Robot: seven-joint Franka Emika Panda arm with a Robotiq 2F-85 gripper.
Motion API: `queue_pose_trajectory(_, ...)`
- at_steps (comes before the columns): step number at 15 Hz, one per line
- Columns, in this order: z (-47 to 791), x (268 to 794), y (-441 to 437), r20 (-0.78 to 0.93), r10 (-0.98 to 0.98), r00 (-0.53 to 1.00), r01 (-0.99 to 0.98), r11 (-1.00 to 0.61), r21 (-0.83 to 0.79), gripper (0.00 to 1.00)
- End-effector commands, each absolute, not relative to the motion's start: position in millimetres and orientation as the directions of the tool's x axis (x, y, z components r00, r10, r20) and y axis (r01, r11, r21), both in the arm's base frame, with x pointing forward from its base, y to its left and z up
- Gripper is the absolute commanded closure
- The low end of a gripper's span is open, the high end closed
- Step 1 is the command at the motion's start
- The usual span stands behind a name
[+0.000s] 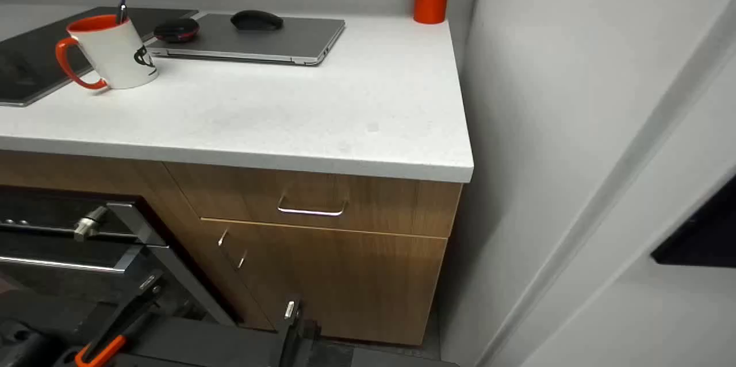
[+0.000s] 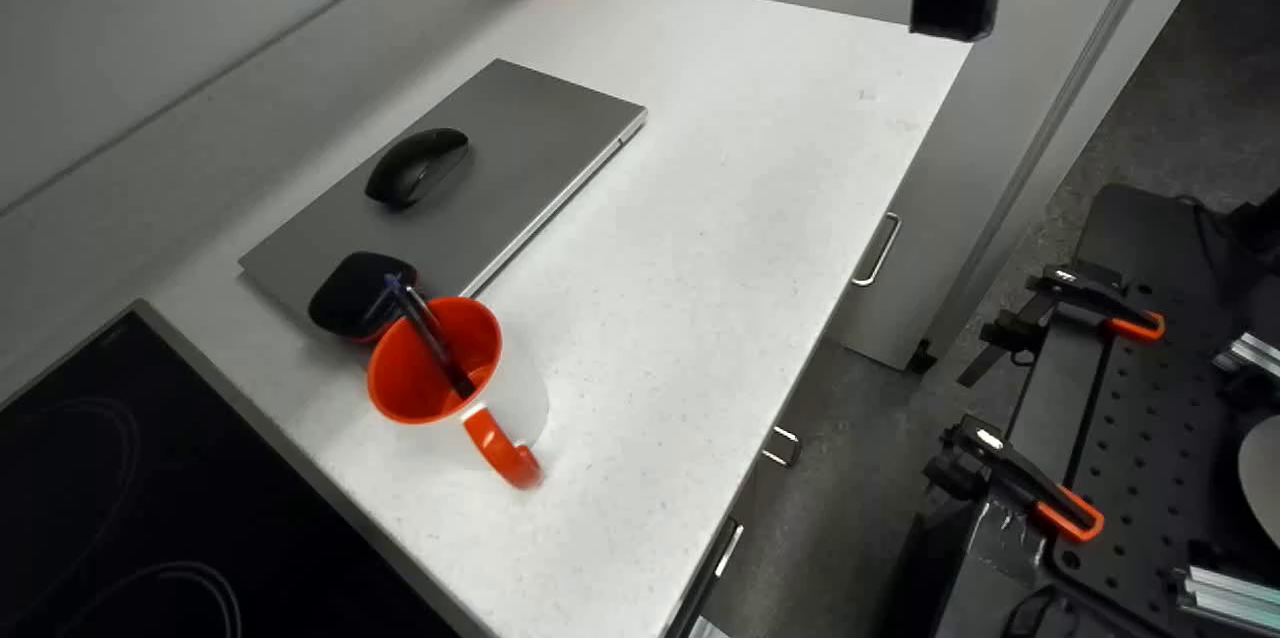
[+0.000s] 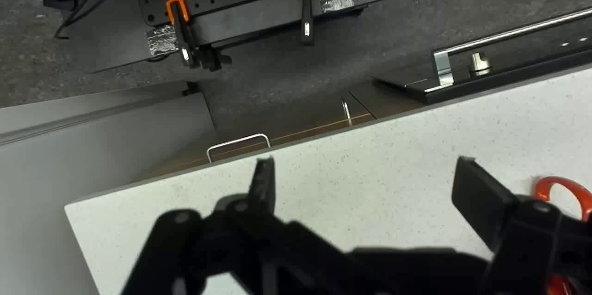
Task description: Remove the marker from the mug and put it on the counter
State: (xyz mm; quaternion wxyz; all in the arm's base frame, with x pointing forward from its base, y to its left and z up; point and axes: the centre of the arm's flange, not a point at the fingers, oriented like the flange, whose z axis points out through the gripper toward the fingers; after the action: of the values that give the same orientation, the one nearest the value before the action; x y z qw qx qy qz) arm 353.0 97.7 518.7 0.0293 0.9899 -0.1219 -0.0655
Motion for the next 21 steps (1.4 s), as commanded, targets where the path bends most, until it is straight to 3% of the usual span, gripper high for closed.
queue_pose_trajectory(1, 519, 353, 98, -0.123, -0.245, 0.962, -0.237, -0.969, 0.074, 0.00)
queue_pose_trajectory(4, 519, 353, 98, -0.123, -0.245, 0.962, -0.237, -0.969, 0.074, 0.00)
queue_pose_trajectory(15, 463, 431, 81, -0.110, 0.052, 0.993, 0.021, -0.965, -0.261, 0.00)
queue_pose_trajectory(21, 455, 421, 77, -0.127, 0.033, 0.991, 0.004, -0.975, -0.224, 0.00)
